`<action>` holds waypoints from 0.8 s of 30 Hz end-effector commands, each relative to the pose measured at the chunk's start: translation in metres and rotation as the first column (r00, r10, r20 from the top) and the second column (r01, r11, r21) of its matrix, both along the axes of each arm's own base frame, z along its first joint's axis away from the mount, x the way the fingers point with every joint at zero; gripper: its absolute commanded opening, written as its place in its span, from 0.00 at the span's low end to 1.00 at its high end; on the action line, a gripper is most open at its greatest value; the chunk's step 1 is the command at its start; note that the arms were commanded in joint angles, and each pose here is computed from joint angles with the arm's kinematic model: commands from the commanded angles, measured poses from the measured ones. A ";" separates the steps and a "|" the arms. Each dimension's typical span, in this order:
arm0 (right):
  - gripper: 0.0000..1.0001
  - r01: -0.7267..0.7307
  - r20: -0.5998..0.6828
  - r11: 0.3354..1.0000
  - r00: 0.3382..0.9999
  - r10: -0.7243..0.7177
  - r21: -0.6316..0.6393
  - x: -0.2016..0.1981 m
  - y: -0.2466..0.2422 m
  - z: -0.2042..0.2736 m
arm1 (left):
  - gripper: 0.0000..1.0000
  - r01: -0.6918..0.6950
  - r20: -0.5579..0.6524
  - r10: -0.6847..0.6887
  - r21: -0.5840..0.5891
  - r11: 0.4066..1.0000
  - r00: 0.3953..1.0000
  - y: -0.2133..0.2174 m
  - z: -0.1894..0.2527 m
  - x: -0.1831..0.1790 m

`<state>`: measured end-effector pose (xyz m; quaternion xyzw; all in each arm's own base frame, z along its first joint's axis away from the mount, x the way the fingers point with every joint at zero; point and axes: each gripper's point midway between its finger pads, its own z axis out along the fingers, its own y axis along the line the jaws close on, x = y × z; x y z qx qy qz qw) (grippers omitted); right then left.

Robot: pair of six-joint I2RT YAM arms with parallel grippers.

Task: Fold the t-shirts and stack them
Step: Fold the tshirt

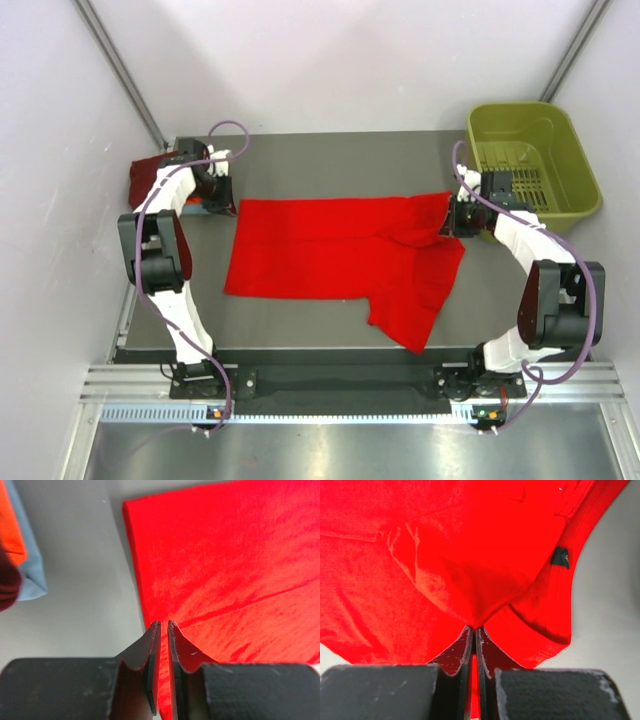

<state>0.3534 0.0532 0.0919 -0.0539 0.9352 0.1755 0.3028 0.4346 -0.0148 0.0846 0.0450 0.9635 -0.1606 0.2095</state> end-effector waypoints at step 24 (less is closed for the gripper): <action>0.00 -0.017 0.135 0.995 0.991 0.004 0.096 0.068 0.023 0.048 | 0.00 0.060 -0.171 -0.104 -0.244 0.968 0.980 -0.066 -0.017 -0.020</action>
